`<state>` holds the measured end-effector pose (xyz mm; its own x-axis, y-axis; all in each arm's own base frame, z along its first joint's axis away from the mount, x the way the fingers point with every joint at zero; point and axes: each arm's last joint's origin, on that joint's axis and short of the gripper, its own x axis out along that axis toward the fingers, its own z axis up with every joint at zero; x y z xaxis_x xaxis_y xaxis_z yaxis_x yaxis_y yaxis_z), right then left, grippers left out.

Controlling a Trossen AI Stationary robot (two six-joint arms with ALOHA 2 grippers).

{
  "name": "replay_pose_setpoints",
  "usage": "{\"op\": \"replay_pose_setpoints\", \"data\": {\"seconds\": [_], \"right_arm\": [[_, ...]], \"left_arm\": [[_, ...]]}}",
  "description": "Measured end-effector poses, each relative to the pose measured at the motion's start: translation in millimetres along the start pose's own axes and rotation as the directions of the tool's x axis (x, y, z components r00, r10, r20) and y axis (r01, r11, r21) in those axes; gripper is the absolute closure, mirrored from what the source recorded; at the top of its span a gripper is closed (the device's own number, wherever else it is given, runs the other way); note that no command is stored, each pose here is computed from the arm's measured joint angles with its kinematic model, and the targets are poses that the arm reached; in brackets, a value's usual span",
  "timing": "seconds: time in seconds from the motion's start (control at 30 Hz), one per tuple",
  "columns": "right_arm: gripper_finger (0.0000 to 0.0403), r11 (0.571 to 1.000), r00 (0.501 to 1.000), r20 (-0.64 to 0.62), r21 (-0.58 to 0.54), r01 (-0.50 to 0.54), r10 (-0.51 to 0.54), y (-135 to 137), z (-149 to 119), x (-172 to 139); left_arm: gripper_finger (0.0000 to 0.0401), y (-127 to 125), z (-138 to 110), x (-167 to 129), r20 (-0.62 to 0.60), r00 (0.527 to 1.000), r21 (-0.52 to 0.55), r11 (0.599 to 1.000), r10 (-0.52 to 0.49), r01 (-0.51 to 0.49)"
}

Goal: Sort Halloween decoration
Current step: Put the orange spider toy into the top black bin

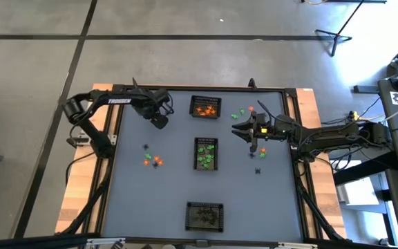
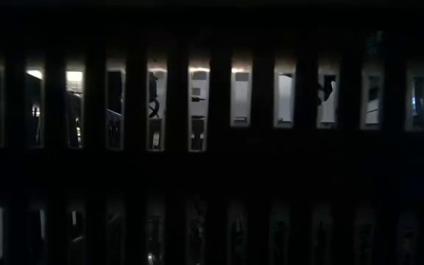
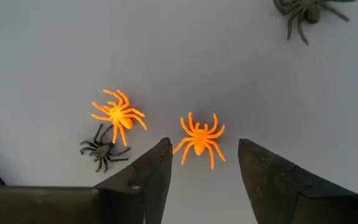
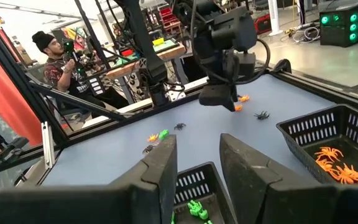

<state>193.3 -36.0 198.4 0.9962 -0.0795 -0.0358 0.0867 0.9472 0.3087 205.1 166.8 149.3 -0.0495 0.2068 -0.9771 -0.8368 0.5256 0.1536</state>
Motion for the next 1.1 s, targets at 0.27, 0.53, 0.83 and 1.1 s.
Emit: {"op": "replay_pose_setpoints", "data": {"seconds": [0.27, 0.53, 0.83, 1.1], "right_arm": [[0.0284, 1.0, 1.0, 0.001, 0.0, 0.0, 0.0, 0, 0, 0], [0.0284, 1.0, 1.0, 0.001, 0.0, -0.001, 0.001, 0, 0, 0], [0.0284, 1.0, 1.0, 0.001, 0.0, -0.001, 0.001, 0, 0, 0], [0.0284, 1.0, 1.0, 0.007, -0.001, -0.003, 0.003, 0, 1, 0]], "left_arm": [[0.0274, -4, -2, 17, -0.037, 0.998, -0.003, 0.999, -0.051, 0.051], [0.0357, -4, -5, 17, -0.03, 0.998, 0.025, 0.998, -0.055, 0.056], [0.0399, -5, -9, -15, 0.087, 0.987, 0.07, 0.99, -0.132, 0.126], [0.04, -30, -9, -63, 0.335, 0.845, 0.246, 0.905, -0.416, 0.348]]}}
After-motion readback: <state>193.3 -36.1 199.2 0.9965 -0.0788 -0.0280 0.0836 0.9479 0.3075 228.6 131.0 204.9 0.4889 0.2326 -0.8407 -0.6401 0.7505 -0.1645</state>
